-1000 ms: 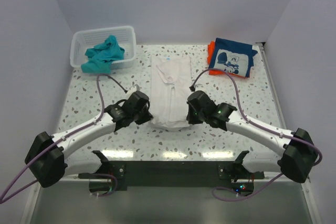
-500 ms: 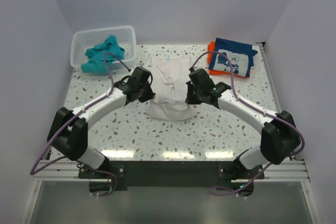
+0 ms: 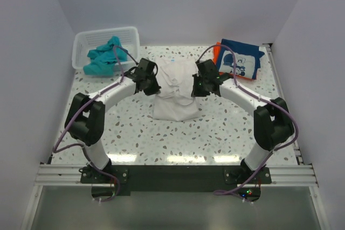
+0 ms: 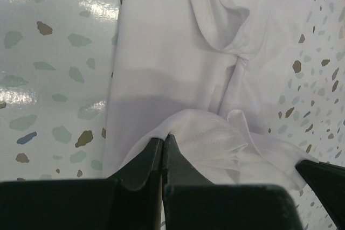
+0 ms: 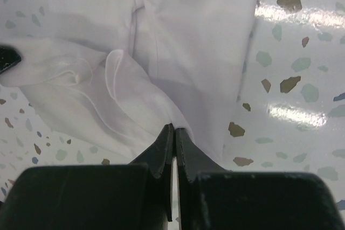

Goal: Fold and stack the t-shirts
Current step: Fold the tshirt

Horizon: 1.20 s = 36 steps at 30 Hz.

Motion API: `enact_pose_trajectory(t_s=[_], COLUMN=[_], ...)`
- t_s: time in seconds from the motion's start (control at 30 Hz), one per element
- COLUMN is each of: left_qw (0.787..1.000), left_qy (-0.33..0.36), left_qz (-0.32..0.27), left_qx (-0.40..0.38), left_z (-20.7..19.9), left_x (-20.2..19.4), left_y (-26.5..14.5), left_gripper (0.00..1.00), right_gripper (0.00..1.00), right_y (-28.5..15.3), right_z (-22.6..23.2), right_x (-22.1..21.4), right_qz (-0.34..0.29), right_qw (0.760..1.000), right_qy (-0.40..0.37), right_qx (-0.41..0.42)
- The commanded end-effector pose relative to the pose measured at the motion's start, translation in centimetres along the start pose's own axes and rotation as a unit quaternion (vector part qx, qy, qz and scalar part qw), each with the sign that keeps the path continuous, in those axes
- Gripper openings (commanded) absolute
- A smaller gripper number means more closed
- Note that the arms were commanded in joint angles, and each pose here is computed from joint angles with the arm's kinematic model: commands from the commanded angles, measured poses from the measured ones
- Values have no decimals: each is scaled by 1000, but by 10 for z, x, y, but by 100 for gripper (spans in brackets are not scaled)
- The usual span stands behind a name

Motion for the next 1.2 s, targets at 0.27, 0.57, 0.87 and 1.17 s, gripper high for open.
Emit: enact_pose_trajectory(t_s=[0.27,0.57,0.87,1.17], left_qw=[999,1000,1000,998], left_qy=[10,10,7,-10], left_qz=[-6,15,-17,-53], left_qx=[-33,-26,-17,-28], left_z=[-8,-6,-13,-4], left_x=[29,29,43,36], left_y=[19,37,17,-36], left_gripper=[0,23,98,100], right_gripper=[0,3,65,99], right_y=[18,47,33,-13], right_z=[-8,-19,-18,-8], right_x=[35,34,58,41], right_qz=[-30,-10,-30,-48], right_qw=[999,1000,1000,997], right_qy=[-6,14,5,-8], right_qx=[20,7,-4,60])
Point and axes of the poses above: each gripper's point midway between its finger pads, its own y axis out along the fingers, its own z axis along the line the jaws close on, x = y × z, the point moved 10 cm from there along -y, back along the fingers, and after that the axes turned 2 degrees about -y, right-handed, at the moved point
